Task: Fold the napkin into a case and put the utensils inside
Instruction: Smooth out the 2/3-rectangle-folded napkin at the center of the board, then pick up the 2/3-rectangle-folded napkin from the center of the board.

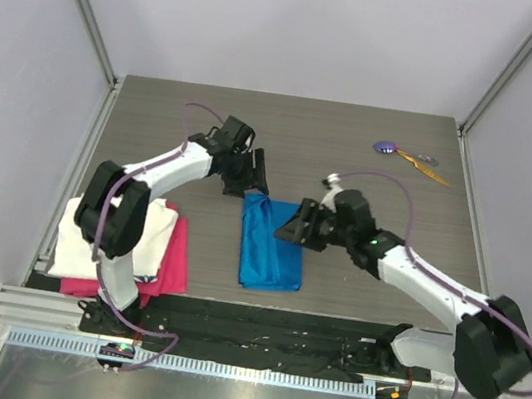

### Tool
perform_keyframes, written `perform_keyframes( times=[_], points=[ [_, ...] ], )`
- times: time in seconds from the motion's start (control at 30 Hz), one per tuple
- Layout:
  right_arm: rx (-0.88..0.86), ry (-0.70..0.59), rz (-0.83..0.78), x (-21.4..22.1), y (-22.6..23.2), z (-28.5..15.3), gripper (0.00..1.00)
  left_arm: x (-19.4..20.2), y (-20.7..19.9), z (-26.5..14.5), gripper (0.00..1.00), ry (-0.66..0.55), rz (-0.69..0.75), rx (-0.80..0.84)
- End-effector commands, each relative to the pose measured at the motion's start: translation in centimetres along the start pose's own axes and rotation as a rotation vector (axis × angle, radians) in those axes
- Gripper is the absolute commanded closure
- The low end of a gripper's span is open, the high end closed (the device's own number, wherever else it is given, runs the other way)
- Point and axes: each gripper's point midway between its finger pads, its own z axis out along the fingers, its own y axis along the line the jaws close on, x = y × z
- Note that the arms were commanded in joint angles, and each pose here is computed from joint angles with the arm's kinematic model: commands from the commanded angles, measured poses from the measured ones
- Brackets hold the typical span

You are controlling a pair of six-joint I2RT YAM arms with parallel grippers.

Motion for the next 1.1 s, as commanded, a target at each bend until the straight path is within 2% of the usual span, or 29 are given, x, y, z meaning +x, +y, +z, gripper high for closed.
perform_keyframes(
  times=[0.0,0.1,0.13,0.17,0.2,0.23,0.3,0.33,0.37,0.4,0.43,0.47,0.5,0.53,0.63,1.07],
  points=[
    [0.244,-0.108,0.124,-2.5,-7.6,-4.6,0.37,-0.9,-2.9,-5.7,0.25,-0.104,0.086,0.026],
    [0.384,-0.171,0.224,-3.5,-11.9,-7.5,0.32,1.2,-4.4,-7.3,0.18,-0.117,0.144,-0.014],
    [0.423,-0.188,0.245,-3.8,-12.8,-8.2,0.30,1.3,-4.2,-7.5,0.18,-0.154,0.155,-0.066],
    [0.485,-0.199,0.253,-3.8,-14.0,-9.0,0.28,3.5,-5.5,-7.5,0.18,-0.145,0.202,-0.081],
    [0.520,-0.214,0.261,-4.1,-14.7,-9.6,0.28,4.3,-6.0,-7.4,0.19,-0.157,0.179,-0.099],
    [0.555,-0.237,0.273,-4.7,-15.4,-10.4,0.26,4.9,-6.3,-7.2,0.20,-0.196,0.188,-0.141],
    [0.638,-0.263,0.276,-5.0,-16.7,-11.7,0.24,8.3,-8.1,-5.9,0.22,-0.184,0.210,-0.168],
    [0.668,-0.279,0.295,-5.2,-17.3,-12.5,0.24,7.9,-8.8,-5.8,0.23,-0.241,0.213,-0.205],
    [0.689,-0.293,0.306,-5.3,-17.8,-13.0,0.23,9.6,-9.9,-5.4,0.24,-0.240,0.247,-0.219],
    [0.720,-0.318,0.319,-5.5,-18.3,-13.6,0.17,10.9,-8.4,-3.7,0.26,-0.207,0.258,-0.328],
    [0.727,-0.334,0.320,-5.6,-18.4,-14.2,0.16,10.5,-10.3,-3.8,0.28,-0.229,0.257,-0.319],
    [0.735,-0.352,0.334,-5.8,-18.7,-14.7,0.15,10.9,-10.7,-3.4,0.30,-0.241,0.283,-0.346],
    [0.736,-0.363,0.336,-5.9,-18.7,-15.1,0.13,12.8,-9.8,-1.5,0.30,-0.199,0.345,-0.424],
    [0.735,-0.376,0.329,-6.1,-18.6,-15.4,0.12,12.6,-11.9,-1.5,0.30,-0.218,0.349,-0.400],
    [0.734,-0.384,0.317,-6.4,-18.7,-15.8,0.11,14.2,-12.7,0.8,0.31,-0.198,0.402,-0.446],
    [0.675,-0.315,0.317,-5.3,-19.0,-14.3,0.12,17.0,-10.4,3.9,0.40,-0.140,0.382,-0.536]
  ],
)
